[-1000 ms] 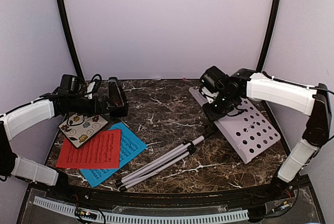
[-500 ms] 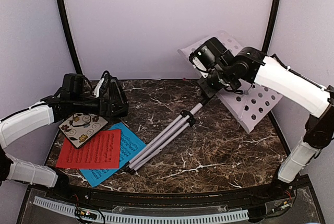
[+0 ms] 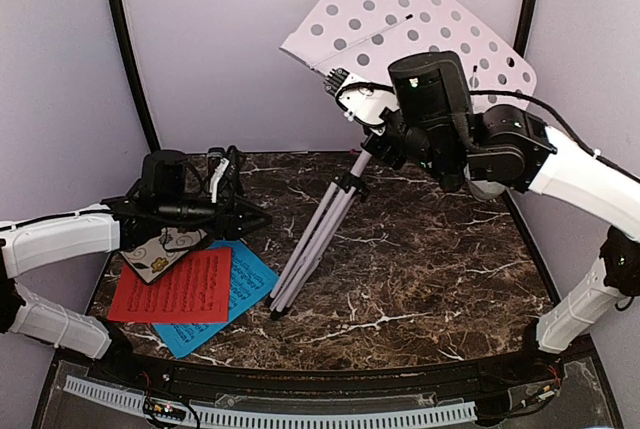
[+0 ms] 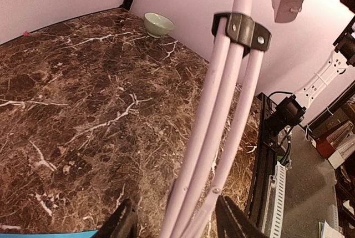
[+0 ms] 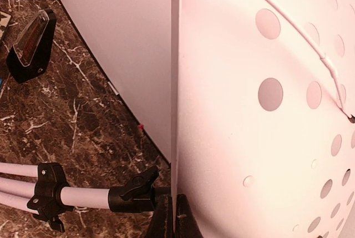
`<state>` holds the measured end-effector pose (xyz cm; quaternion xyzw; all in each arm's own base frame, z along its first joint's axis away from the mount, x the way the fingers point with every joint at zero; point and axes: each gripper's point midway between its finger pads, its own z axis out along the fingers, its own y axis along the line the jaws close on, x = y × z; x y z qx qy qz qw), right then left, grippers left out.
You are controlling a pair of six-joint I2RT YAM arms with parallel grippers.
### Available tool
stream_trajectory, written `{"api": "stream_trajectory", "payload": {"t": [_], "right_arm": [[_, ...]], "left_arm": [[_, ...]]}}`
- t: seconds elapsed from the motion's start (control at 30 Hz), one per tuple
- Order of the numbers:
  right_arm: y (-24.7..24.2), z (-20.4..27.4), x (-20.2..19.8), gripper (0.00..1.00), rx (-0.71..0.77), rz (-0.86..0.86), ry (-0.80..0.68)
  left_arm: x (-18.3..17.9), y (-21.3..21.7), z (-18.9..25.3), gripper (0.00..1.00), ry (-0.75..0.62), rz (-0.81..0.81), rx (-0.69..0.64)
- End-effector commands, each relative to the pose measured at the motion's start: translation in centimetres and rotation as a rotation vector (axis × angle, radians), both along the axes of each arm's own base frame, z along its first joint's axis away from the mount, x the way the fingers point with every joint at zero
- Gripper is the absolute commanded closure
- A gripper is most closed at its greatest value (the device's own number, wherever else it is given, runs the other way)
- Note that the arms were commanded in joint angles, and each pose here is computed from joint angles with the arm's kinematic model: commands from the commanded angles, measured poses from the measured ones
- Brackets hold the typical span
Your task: Set up the instrument practice props
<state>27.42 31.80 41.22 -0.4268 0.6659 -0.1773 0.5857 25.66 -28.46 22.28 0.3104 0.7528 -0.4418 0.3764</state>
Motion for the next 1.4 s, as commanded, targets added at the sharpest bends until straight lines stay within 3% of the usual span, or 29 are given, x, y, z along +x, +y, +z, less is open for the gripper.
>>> {"api": "stream_trajectory", "payload": {"t": [0.0,0.2,0.23,0.67,1.13,1.37], "right_arm": [[-3.4,11.6,-1.5,1.0,0.199,-0.123,-0.31],[-2.0,13.4,-2.7,1.0,0.213,-0.111,-0.372],[-1.9,13.4,-2.9,1.0,0.152,-0.116,-0.39],[0.1,14.3,-4.7,1.0,0.066,-0.063,-0.443],[1.2,13.9,-5.5,1.0,0.019,-0.051,-0.454],[1.8,14.2,-6.2,1.0,0.017,-0.027,-0.473]], "left_arm": [[-0.1,-1.2,0.8,0.5,-0.124,-0.014,-0.022],[-0.1,-2.8,1.6,0.52,-0.242,0.03,-0.02],[0.2,-3.0,1.7,0.51,-0.268,0.049,-0.011],[4.7,-6.0,3.2,0.47,-0.508,0.2,0.096],[4.5,-8.9,2.7,0.48,-0.547,0.147,0.09],[6.0,-8.8,1.8,0.48,-0.572,0.211,0.177]]}}
